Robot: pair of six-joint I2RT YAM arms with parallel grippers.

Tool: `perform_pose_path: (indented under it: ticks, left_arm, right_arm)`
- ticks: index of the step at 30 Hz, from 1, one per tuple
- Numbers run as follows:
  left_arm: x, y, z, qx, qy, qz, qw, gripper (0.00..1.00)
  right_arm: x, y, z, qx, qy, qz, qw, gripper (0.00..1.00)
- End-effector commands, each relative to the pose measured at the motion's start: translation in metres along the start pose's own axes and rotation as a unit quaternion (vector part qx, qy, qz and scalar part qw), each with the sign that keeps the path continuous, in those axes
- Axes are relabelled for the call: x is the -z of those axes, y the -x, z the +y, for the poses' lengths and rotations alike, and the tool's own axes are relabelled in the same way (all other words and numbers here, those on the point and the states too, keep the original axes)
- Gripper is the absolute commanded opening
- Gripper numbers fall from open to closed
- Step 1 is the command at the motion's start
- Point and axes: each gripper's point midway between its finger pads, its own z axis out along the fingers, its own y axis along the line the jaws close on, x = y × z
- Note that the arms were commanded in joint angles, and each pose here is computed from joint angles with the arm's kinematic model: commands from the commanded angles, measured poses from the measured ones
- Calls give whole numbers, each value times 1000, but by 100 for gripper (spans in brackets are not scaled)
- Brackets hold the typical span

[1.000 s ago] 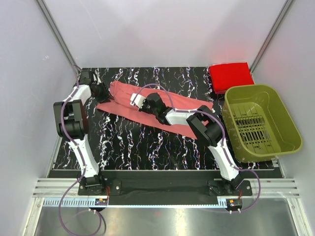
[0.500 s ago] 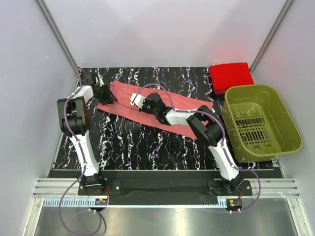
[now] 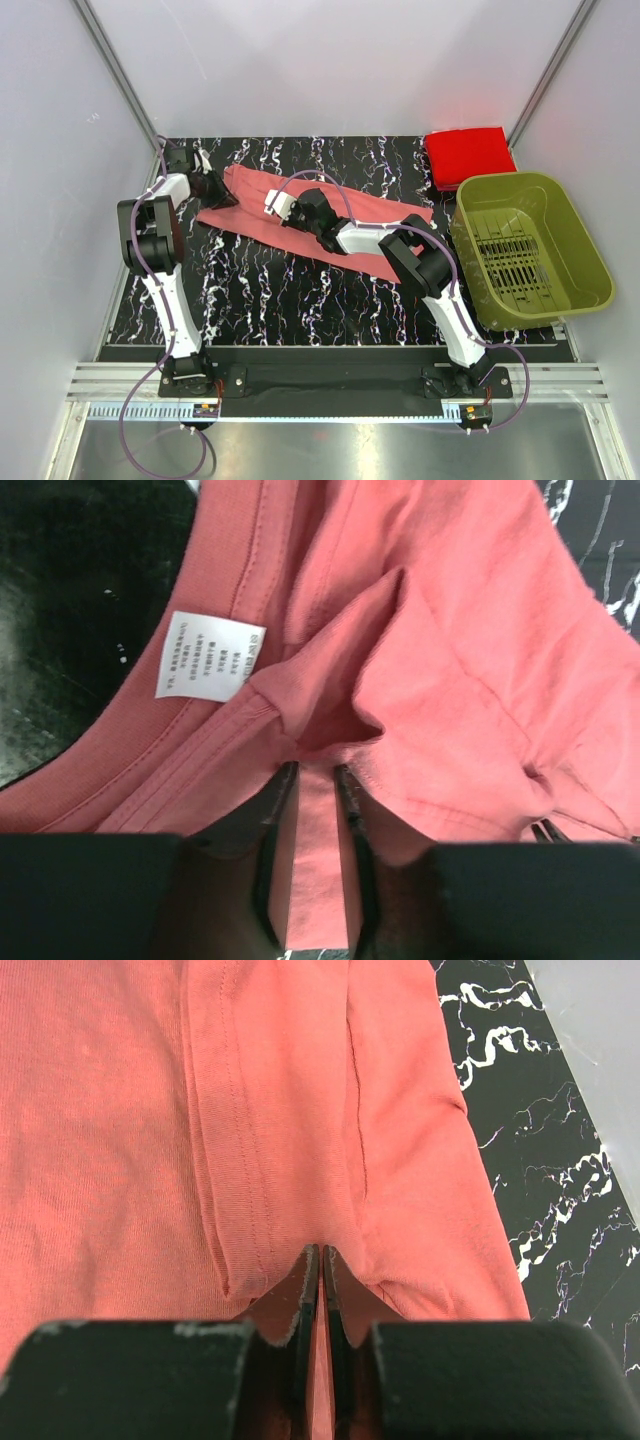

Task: Fold and stack the t-shirts
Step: Fold the tshirt

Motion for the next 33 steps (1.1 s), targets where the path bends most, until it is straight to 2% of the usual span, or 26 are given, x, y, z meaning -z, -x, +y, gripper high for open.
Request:
perform_pose_path:
  ticks: [1, 6, 9, 20, 24, 28, 29, 31, 33]
  left_arm:
    - [11, 32, -29, -27, -46, -45, 998, 22]
    - [9, 32, -29, -25, -47, -42, 998, 13]
    - [11, 32, -31, -23, -51, -42, 998, 0]
    - [37, 35, -35, -22, -25, -54, 998, 0]
    - [53, 44, -29, -16, 19, -86, 996, 0]
    - [71, 53, -34, -19, 25, -126, 991, 0]
    - [69, 54, -37, -25, 14, -130, 991, 4]
    - [57, 40, -43, -35, -34, -108, 993, 21]
    - [51, 32, -53, -48, -86, -93, 991, 23]
  right_arm:
    - [7, 37, -26, -1, -26, -38, 999, 10]
    - [7, 36, -27, 1, -27, -36, 999, 10]
    - [7, 35, -26, 3, -27, -35, 999, 10]
    - [6, 37, -27, 0, -28, -36, 999, 10]
    - [6, 35, -25, -2, -26, -35, 999, 10]
    - [6, 36, -25, -2, -26, -36, 999, 10]
    - [6, 36, -25, -3, -25, -37, 999, 11]
    - [5, 36, -25, -5, -25, -37, 999, 10]
    - [5, 37, -26, -5, -26, -38, 999, 11]
